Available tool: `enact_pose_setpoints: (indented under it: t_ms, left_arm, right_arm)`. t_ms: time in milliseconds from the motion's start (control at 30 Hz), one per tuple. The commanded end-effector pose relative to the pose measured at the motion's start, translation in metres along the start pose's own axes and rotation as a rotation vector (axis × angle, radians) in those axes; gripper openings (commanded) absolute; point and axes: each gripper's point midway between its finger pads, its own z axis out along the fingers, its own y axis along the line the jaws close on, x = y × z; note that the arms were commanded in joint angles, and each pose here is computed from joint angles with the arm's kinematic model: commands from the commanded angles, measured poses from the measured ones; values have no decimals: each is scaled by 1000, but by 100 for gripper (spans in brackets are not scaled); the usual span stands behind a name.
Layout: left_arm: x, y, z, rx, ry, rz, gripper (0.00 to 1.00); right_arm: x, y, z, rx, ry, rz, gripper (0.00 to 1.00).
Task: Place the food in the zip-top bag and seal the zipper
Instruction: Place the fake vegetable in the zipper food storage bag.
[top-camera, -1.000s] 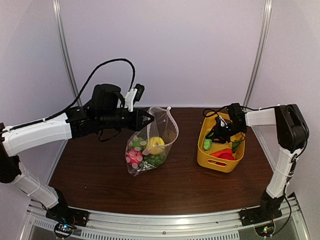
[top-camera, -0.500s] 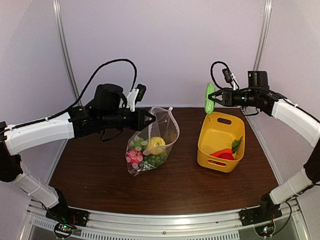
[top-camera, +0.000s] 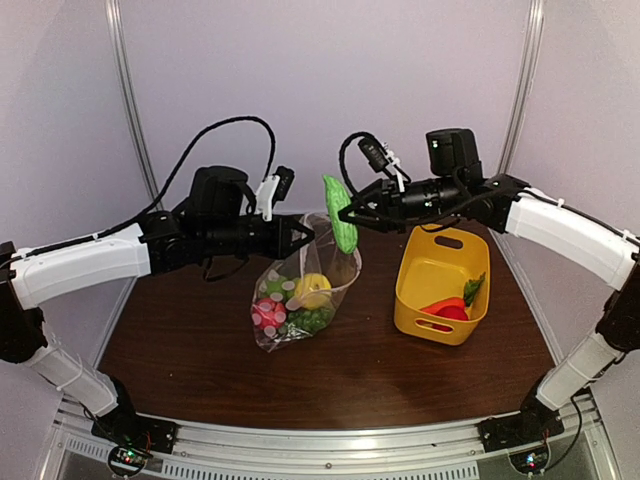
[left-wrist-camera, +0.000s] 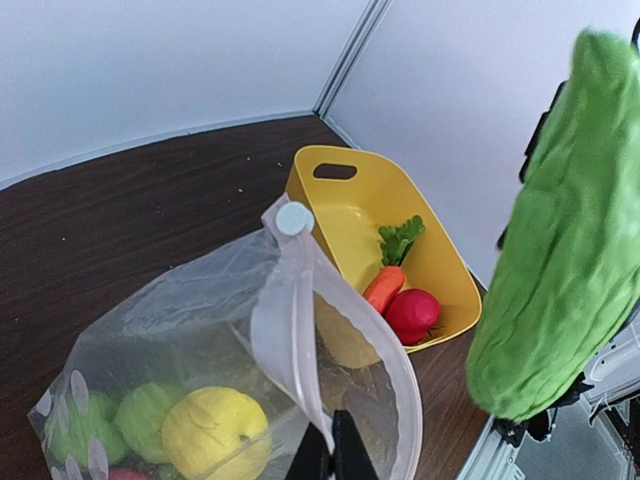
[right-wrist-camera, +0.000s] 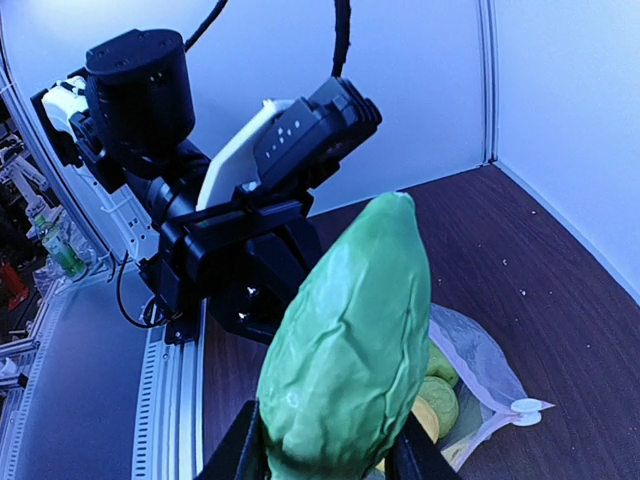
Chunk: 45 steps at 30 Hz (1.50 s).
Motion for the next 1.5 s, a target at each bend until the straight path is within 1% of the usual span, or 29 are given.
enact_pose_setpoints:
  t_ms: [0,200,300,433,567,633,833,1000,1067,1100,1233,1333,1400,1467]
  left_arm:
    - [-33,-22,-11,70,-87,-3,0]
    - [-40,-27,-17,84,-103,-29,0]
    - [-43,-25,-20,73,-121,-57,0]
    - [-53,-19,-33,40,-186,-91,0]
    - [-59,-5,-44,-33,-251,-117,0]
    - [-60,-3,-46,-38,-267,-118,0]
    - [-47,-11,-32,23,-207,-114,0]
    - [-37,-18,-22,73,-162,-112,0]
    - [-31,-16,-17,73,-144,-120,0]
    - [-29,-15,-15,68,-139,-125,0]
    - [-27,-8,-16,38,-146,-131,0]
    - [-29,-1,-23,-5,-164,-130,0]
    - [-29,2,-27,-25,-171,-122,0]
    - [-29,6,-28,-44,-173,-117,0]
  right_arm:
    - [8,-10,21,25,-2,-36,21]
    - [24,-22,39,75,-8,-66,21]
    - [36,-24,47,82,7,-53,22]
    - [50,-22,53,101,42,-52,24]
    - [65,-24,59,150,90,-45,23]
    - [73,-27,63,185,115,-23,23]
    - [79,-53,77,306,186,138,23]
    - [69,-45,90,250,194,224,27]
    - [66,-40,93,237,190,243,30]
    - [65,-35,95,218,186,257,33]
    - [57,-7,97,72,176,274,55]
    - [47,-4,81,92,189,227,68]
    - [39,-8,67,134,202,202,71]
    - [31,-16,51,176,189,196,71]
